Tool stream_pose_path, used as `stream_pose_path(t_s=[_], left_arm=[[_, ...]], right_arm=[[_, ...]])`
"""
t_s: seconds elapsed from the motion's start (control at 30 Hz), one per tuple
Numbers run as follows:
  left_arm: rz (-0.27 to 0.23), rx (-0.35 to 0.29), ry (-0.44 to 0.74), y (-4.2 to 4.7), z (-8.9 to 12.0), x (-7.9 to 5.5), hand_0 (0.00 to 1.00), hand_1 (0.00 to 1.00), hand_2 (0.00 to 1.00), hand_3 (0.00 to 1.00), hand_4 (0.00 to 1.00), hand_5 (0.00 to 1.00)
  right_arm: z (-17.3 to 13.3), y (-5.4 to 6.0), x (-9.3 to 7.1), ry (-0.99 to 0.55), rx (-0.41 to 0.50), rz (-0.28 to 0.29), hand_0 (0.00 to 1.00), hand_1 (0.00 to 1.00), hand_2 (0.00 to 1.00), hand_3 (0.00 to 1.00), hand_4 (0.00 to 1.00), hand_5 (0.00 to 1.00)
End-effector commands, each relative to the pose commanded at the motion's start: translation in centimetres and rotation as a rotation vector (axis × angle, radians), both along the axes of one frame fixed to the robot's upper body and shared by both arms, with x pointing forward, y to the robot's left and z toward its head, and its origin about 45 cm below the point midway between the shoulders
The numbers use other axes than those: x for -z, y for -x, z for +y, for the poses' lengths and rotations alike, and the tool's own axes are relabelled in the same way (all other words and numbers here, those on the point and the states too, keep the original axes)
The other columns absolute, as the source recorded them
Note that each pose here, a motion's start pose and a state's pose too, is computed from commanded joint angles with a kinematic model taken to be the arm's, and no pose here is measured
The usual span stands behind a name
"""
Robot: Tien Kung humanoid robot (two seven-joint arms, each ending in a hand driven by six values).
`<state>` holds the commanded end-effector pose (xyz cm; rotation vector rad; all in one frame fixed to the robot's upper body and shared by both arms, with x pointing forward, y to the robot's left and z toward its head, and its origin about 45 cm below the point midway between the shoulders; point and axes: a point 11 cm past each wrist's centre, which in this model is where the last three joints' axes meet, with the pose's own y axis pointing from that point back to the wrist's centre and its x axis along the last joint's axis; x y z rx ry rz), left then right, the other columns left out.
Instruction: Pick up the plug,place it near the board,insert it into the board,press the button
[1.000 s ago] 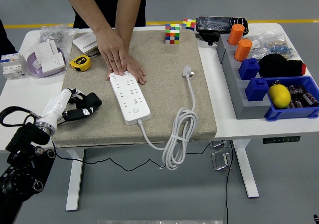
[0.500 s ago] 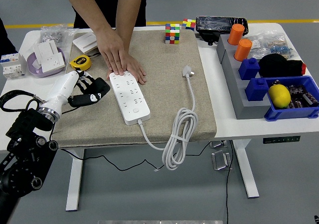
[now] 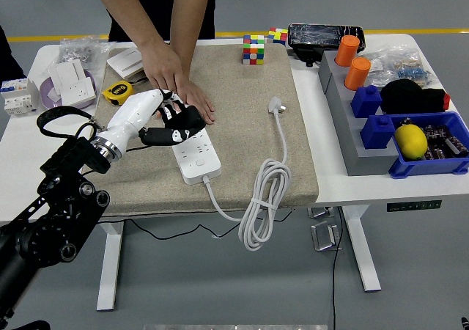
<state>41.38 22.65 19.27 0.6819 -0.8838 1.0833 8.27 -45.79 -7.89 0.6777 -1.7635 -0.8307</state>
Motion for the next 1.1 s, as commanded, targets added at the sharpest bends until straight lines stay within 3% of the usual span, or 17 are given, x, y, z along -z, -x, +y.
stream_pose_path(t_s=[0.1, 0.17, 0.3, 1.1], left_arm=[[0.023, -0.014, -0.017, -0.53, 0.4, 1.0, 0.503, 0.377, 0.271, 0.349, 0.523, 0.174], [0.070, -0.053, -0.018, -1.05, 1.2, 2.1, 0.503, 0.385, 0.272, 0.349, 0.520, 0.172], [0.110, -0.092, -0.027, -1.36, 2.4, 3.5, 0.503, 0.385, 0.272, 0.349, 0.520, 0.172], [0.103, -0.102, -0.074, -1.57, 3.9, 3.9, 0.504, 0.395, 0.276, 0.350, 0.504, 0.162]], right_arm=[[0.0, -0.2, 0.0, 0.000, -0.001, -0.003, 0.816, 0.769, 0.745, 0.753, 0.998, 0.998], [0.0, -0.2, 0.0, 0.000, -0.001, -0.004, 0.817, 0.769, 0.745, 0.752, 0.998, 0.998], [0.0, -0.2, 0.0, -0.001, 0.000, -0.004, 0.817, 0.769, 0.745, 0.752, 0.998, 0.998], [0.0, -0.2, 0.0, -0.001, 0.005, -0.006, 0.817, 0.770, 0.745, 0.753, 0.998, 0.998]])
